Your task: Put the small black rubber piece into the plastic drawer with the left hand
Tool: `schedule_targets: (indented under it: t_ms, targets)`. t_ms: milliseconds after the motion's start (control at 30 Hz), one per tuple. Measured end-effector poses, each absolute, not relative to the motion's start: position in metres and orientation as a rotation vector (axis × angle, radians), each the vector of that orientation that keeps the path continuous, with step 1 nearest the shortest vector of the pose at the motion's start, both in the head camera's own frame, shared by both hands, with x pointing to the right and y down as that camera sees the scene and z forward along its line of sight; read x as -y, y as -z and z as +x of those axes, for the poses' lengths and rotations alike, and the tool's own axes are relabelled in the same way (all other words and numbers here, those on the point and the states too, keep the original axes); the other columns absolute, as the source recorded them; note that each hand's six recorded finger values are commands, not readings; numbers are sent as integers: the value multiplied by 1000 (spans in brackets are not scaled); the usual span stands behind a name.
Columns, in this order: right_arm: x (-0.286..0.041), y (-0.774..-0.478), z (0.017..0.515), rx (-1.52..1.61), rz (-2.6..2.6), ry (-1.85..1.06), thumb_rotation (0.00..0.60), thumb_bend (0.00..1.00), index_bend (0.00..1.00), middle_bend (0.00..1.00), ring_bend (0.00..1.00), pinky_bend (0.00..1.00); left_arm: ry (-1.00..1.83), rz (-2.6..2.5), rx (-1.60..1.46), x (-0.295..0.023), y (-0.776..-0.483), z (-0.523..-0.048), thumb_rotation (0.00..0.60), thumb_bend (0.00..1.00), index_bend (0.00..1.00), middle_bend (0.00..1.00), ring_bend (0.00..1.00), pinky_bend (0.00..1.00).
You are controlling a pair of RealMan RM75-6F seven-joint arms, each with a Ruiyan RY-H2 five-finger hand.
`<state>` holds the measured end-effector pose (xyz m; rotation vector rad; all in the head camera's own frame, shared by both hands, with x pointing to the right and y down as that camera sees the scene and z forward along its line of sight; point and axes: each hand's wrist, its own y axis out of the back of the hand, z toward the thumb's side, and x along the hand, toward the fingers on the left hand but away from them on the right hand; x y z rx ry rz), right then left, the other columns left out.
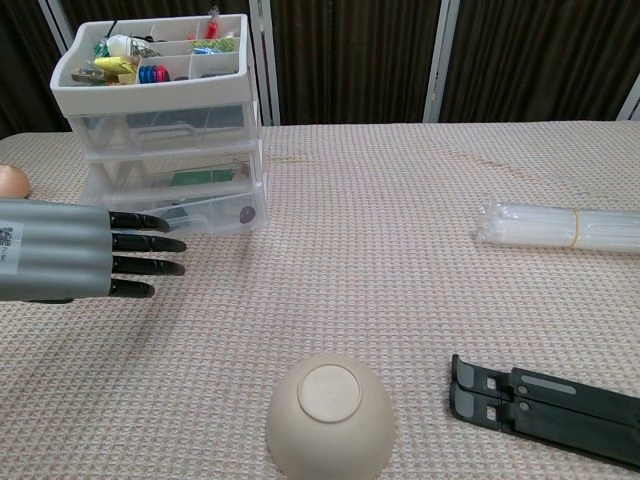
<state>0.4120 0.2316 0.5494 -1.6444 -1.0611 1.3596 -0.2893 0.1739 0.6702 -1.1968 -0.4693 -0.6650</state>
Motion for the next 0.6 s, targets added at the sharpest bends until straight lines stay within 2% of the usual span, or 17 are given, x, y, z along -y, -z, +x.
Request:
schedule_targets:
  t_ms: [367, 600]
  targets:
    - [-232, -549, 411, 1062, -1646, -1355, 600, 63, 64, 0, 0, 0, 750, -1149, 444, -151, -682, -298, 600, 313, 270, 82, 14, 96]
    - [-232, -549, 411, 1062, -1646, -1354, 600, 63, 65, 0, 0, 0, 776, -1151, 444, -149, -685, -306, 600, 313, 258, 82, 13, 96]
